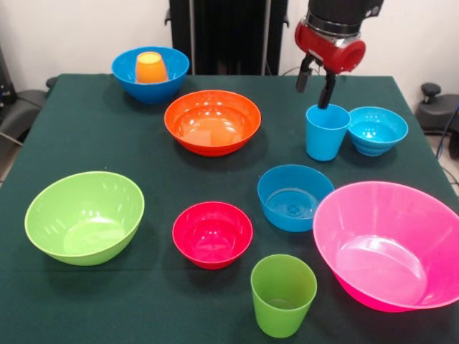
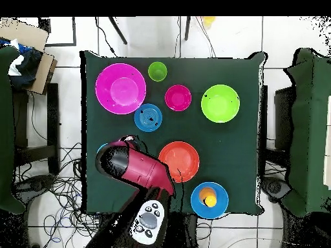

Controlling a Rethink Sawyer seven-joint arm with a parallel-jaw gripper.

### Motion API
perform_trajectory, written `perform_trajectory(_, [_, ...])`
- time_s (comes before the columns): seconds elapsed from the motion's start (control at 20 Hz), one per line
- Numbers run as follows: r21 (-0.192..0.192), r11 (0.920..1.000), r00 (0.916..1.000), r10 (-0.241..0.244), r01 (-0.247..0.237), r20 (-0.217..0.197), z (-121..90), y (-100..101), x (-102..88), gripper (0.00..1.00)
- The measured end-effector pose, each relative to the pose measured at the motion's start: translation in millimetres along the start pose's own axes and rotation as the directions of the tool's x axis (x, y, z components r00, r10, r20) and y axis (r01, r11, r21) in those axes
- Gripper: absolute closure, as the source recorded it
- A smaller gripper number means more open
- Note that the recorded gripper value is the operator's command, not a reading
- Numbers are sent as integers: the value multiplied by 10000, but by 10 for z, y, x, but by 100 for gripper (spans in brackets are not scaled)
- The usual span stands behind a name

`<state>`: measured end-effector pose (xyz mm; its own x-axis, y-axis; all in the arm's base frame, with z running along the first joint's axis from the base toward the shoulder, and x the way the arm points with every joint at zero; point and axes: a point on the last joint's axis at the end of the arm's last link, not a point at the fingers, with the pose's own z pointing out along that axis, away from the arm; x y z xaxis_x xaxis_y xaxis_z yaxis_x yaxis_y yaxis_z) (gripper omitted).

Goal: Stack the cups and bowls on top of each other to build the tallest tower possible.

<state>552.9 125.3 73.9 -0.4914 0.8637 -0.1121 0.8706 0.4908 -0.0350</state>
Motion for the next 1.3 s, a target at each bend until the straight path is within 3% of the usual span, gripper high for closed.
perform_trajectory(0.45, [307,9995,9998,26,-32,189,167,-8,2,0])
perform_trajectory(1.3, [324,9994,9986,115,-132,517,239,73,-137,0])
